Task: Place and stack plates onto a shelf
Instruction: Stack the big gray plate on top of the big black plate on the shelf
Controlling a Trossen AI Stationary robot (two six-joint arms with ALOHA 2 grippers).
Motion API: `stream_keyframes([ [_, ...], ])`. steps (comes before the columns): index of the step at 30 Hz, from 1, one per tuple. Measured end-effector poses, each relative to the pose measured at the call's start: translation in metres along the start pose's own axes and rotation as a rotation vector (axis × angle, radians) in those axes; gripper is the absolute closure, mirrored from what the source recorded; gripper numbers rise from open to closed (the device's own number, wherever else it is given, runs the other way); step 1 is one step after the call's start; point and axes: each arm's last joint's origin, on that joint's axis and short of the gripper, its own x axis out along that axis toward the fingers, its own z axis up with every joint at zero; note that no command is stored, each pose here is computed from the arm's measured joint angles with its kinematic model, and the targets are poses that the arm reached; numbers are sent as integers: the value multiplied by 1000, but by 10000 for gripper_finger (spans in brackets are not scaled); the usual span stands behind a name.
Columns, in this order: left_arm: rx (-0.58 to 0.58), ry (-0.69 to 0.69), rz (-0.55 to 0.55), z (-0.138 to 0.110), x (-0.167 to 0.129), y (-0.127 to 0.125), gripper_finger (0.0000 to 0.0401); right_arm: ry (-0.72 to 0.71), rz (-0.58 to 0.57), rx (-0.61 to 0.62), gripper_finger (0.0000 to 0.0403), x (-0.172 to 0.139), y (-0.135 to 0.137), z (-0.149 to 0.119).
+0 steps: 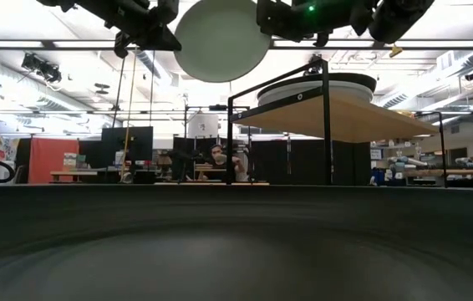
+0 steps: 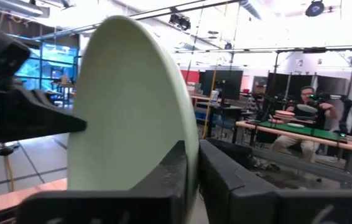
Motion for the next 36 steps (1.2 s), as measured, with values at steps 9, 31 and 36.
stream_keyframes([
  [9,-5,1,-25,0,0,-1,349,5,-34,-2,377,1,-2,0],
  [31,-12,29,-122,-1,0,-3,287,85,-379,-249,381,-12,-48,48],
  [36,-12,29,-123,-1,0,-3,287,141,-468,-302,381,-25,-63,70],
])
